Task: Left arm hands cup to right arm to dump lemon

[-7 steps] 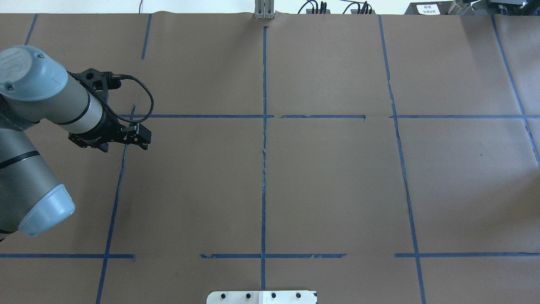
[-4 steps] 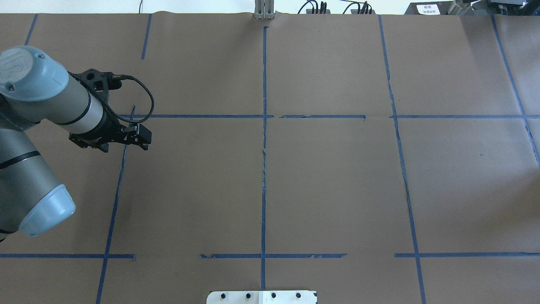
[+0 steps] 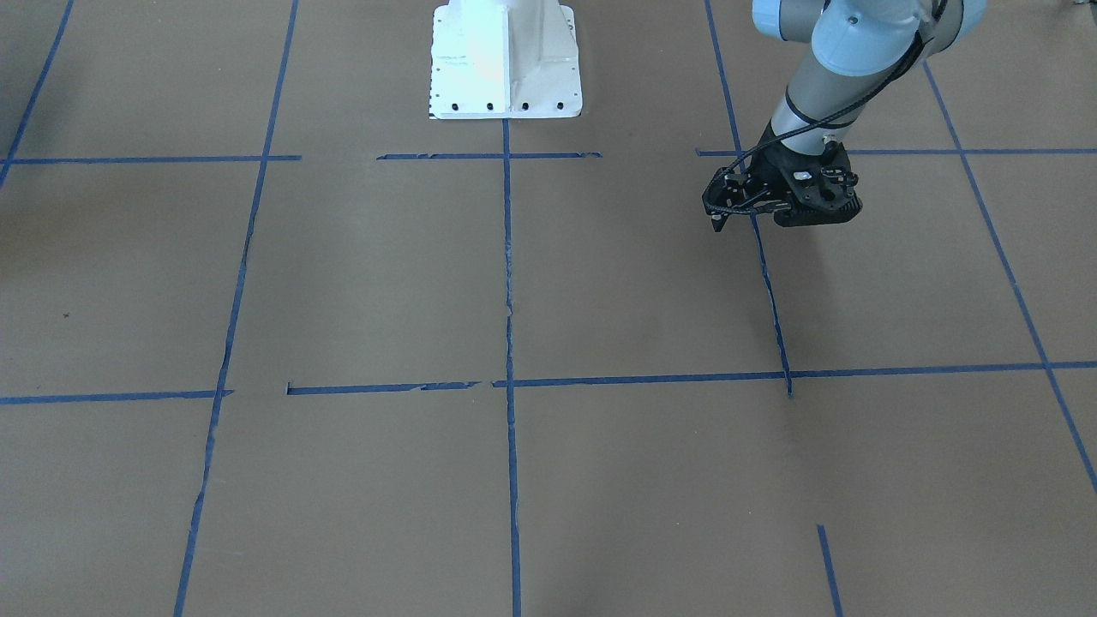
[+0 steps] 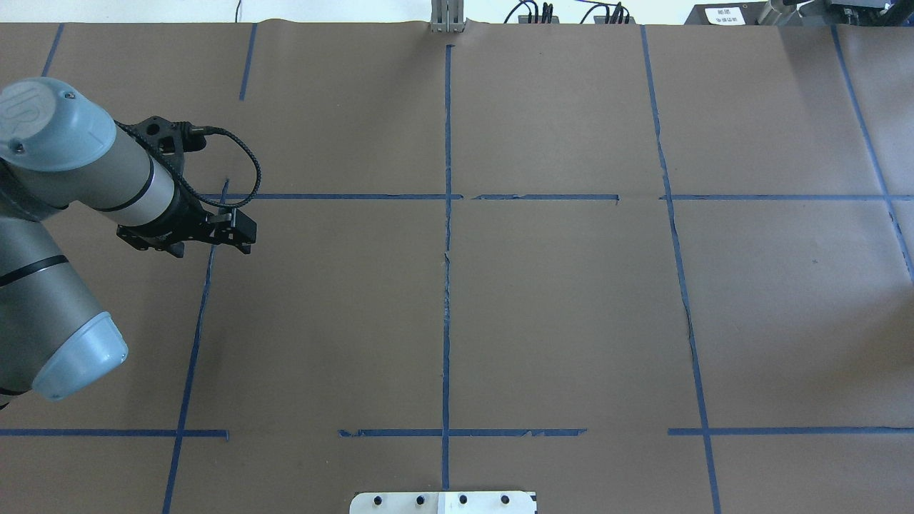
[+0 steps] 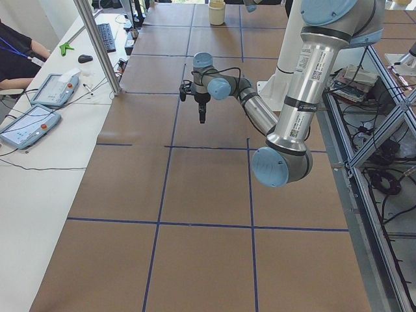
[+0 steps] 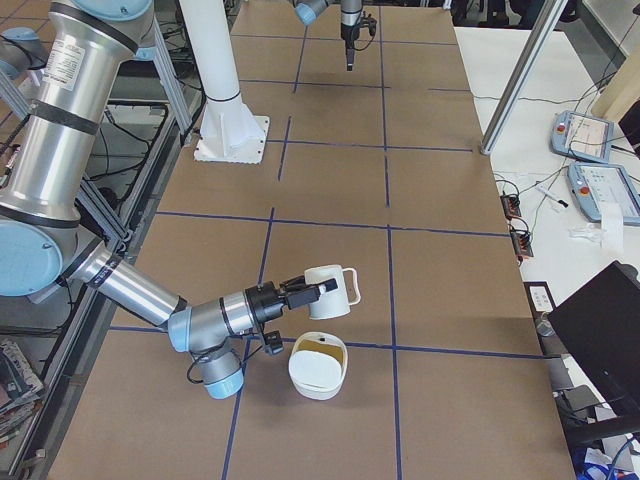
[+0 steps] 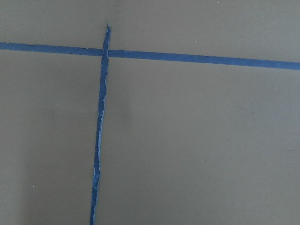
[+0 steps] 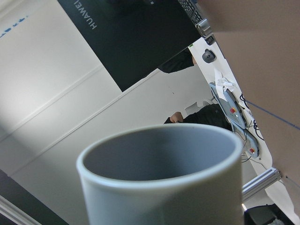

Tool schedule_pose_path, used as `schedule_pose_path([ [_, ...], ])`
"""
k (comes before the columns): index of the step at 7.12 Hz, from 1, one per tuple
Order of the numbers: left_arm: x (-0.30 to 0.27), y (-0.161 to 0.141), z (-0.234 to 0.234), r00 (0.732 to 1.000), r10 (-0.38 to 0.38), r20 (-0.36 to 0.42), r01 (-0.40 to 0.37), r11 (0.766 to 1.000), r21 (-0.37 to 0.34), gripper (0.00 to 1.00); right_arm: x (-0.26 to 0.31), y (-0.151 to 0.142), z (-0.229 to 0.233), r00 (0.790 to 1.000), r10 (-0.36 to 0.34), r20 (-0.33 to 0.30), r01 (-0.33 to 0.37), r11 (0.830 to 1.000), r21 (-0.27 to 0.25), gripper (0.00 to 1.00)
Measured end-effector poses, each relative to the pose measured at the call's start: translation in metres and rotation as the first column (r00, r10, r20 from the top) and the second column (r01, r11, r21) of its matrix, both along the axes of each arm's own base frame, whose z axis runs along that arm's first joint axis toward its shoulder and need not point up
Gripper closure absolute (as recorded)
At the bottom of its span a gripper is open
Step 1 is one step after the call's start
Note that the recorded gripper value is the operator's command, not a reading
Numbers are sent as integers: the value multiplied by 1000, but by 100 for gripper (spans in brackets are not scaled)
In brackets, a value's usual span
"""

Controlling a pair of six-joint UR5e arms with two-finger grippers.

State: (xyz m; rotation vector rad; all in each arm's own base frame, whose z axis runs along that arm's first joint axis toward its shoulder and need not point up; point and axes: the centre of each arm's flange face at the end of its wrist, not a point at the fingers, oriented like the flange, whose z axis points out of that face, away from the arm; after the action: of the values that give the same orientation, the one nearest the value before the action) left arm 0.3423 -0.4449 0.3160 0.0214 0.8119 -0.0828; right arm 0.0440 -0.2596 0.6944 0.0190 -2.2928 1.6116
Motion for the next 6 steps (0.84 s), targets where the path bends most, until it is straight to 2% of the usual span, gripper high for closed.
schedule_pose_path([
  [1, 0, 0, 0, 1000, 0, 0, 0, 1000, 0, 0, -2, 1, 0, 988, 30, -154, -23, 999, 44, 71],
  [2, 0, 0, 0, 1000, 1, 0, -1, 1000, 0, 0, -6, 2, 1, 954, 47, -297, -20, 995, 95, 72],
  [3, 0, 0, 1, 1000, 1, 0, -1, 1000, 0, 0, -10, 4, 0, 897, 71, -436, -1, 988, 157, 75],
  [4, 0, 0, 0, 1000, 2, 0, -2, 1000, 0, 0, -14, 5, -1, 827, 104, -552, 25, 975, 221, 77],
  [5, 0, 0, 0, 1000, 2, -1, -2, 1000, 0, 0, -18, 7, -3, 740, 155, -654, 55, 956, 288, 81],
  [6, 0, 1, 0, 1000, 2, -2, -2, 1000, 1, 0, -21, 6, -6, 645, 212, -734, 89, 934, 347, 83],
])
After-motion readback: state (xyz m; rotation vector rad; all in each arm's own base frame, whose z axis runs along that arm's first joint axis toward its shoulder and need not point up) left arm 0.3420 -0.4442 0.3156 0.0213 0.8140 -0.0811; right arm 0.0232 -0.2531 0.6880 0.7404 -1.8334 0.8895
